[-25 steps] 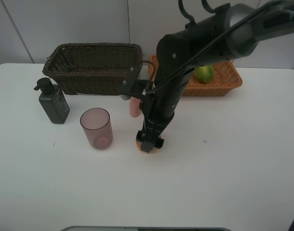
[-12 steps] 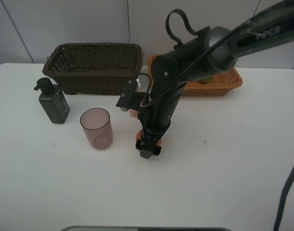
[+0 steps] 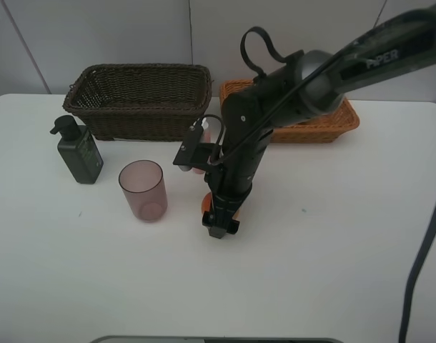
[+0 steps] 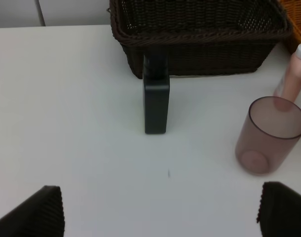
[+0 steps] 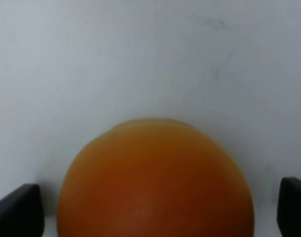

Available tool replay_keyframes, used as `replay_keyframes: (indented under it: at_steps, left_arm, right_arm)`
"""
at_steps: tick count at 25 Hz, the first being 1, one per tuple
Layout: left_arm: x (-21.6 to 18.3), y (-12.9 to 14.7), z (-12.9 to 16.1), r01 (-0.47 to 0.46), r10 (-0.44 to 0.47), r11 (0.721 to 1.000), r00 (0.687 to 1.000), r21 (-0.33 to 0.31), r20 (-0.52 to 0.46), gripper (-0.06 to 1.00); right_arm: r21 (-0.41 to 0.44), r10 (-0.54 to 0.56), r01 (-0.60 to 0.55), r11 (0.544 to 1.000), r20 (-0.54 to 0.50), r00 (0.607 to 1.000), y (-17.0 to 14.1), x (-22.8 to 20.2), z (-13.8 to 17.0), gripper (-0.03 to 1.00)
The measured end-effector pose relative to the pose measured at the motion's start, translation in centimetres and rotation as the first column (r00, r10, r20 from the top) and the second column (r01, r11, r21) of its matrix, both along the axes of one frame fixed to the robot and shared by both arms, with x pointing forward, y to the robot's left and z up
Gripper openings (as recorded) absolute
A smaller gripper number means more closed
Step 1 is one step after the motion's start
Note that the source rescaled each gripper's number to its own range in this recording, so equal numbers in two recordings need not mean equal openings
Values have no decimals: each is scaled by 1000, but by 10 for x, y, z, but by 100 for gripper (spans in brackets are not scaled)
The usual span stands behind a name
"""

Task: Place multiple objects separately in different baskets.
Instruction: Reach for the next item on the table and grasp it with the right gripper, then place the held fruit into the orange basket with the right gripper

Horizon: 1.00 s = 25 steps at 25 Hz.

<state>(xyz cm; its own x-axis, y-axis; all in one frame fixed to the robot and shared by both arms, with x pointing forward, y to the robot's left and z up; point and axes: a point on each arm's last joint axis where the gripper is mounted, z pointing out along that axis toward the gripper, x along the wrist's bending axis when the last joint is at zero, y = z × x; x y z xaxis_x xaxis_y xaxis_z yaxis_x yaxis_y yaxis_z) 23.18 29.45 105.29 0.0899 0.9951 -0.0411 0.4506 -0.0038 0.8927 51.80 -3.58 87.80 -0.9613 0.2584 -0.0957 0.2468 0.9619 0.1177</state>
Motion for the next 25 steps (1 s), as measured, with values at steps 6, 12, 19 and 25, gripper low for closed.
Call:
replay_keyframes:
  at_steps: [6, 12, 19, 25]
  left_arm:
    - [0, 0, 0, 0, 0, 1000, 1000, 0, 0, 100]
    - [0, 0, 0, 0, 0, 1000, 1000, 0, 0, 100]
    - [0, 0, 0, 0, 0, 1000, 1000, 0, 0, 100]
    - [0, 0, 0, 0, 0, 1000, 1000, 0, 0, 100]
  right_arm:
    - [-2, 1, -1, 1000, 0, 1000, 0, 0, 0, 4]
    - [-13, 1, -1, 1000, -11, 1000, -1, -1, 0, 0]
    - [-13, 1, -1, 1000, -11, 1000, -1, -1, 0, 0]
    - [-13, 1, -1, 1000, -11, 1000, -1, -1, 0, 0]
